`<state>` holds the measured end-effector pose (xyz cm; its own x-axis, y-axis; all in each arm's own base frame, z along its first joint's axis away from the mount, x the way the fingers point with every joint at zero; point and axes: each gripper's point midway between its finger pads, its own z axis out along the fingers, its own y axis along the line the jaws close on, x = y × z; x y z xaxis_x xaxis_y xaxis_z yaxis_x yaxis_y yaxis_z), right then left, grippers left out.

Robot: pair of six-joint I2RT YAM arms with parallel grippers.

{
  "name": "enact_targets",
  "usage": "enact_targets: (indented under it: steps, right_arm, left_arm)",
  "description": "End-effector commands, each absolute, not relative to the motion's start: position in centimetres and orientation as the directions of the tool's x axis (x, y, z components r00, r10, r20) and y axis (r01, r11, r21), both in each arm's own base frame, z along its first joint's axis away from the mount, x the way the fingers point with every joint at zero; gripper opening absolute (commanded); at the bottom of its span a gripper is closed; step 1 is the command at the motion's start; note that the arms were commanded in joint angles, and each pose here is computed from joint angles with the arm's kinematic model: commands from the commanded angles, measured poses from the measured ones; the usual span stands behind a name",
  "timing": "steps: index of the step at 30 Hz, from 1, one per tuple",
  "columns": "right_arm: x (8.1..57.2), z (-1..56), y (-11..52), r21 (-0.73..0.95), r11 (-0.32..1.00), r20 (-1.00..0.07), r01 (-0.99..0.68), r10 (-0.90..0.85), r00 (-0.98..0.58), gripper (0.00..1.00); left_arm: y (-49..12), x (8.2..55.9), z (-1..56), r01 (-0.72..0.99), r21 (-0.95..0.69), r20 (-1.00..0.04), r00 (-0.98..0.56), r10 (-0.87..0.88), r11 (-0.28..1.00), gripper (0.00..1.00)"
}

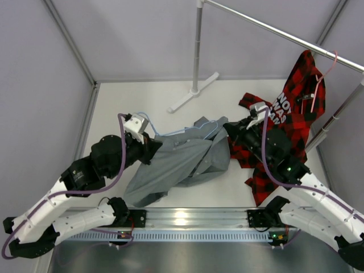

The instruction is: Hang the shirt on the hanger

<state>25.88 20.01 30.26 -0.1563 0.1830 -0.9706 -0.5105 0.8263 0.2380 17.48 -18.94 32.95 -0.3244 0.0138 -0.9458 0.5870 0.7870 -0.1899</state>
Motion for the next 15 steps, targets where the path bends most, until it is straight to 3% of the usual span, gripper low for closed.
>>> enact_targets:
  steps: [1,9,15]
  right_arm:
    - [24.1,34.9,20.8,0.182,0.742,-0.971,-0.645,0.237,-0.001,0.00]
    - [26.2,33.7,20.5,0.139,0.812,-0.988,-0.567,0.150,-0.028,0.00]
    - [27.9,31.3,18.3,0.138,0.899,-0.989,-0.415,0.102,-0.108,0.00]
  left_arm:
    - [-19.3,17.5,33.4,0.584,-0.201,-0.939,-0.345,0.016,0.787,0.00]
    - [-22.9,17.2,33.6,0.668,-0.249,-0.928,-0.372,0.026,0.701,0.00]
    - [-19.7,19.3,35.5,0.515,-0.279,-0.943,-0.305,-0.130,0.811,0.00]
